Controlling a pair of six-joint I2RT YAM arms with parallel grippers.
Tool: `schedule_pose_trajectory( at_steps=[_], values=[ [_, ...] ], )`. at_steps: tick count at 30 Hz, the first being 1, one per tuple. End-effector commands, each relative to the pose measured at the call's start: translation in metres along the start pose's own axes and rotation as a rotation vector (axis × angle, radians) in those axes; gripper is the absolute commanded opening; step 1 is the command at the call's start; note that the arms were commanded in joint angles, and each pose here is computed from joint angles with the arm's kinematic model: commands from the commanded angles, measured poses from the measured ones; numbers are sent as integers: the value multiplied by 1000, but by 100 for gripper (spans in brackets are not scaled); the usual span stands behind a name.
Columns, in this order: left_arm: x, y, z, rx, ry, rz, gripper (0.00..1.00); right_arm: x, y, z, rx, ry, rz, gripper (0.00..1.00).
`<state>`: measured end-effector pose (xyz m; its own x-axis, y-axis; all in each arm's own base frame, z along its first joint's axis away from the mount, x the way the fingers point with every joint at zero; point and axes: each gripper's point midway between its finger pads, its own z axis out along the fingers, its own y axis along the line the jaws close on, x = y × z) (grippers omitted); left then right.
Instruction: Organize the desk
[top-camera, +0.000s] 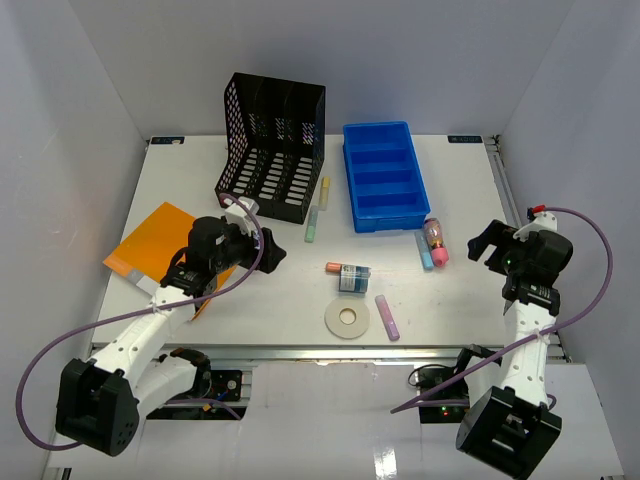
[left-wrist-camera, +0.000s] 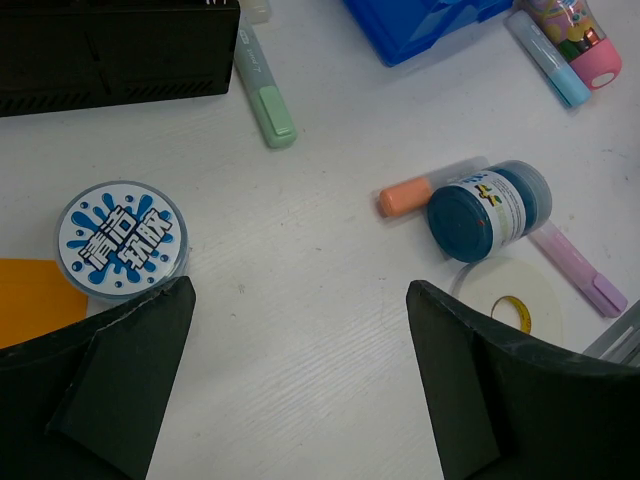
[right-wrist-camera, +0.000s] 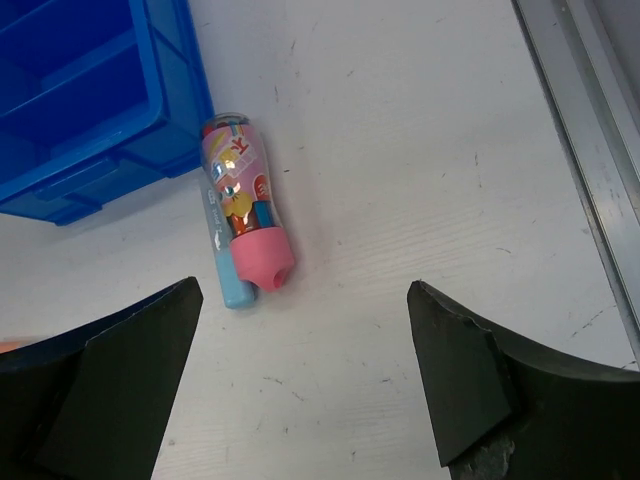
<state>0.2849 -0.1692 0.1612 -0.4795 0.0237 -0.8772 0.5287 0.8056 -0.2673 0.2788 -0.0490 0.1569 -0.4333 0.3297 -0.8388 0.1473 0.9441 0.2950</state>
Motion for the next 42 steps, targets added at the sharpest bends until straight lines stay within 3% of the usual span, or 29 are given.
schedule_pose_trajectory(
  at_steps=[1,9,15,23,36,42],
  values=[
    [-35,-22,-13,74,-104,20,98,-13,21,-7,-119,-49,-101,90],
    [-69,-55,-30,204,-177,-44,98,-6,91,-44,-601,-97,-534,90],
    [-90,-72,-18,265,-121,-153,98,11,113,-57,-809,-41,-527,90],
    [-102,-83,19,134,-35,-129,97,3,112,-47,-811,-47,-493,90],
    [-102,-61,85,-179,98,-42,93,20,105,-37,-807,-16,-459,90],
    [-106,-61,125,-192,144,-12,88,27,104,-36,-818,-7,-452,90]
  ],
)
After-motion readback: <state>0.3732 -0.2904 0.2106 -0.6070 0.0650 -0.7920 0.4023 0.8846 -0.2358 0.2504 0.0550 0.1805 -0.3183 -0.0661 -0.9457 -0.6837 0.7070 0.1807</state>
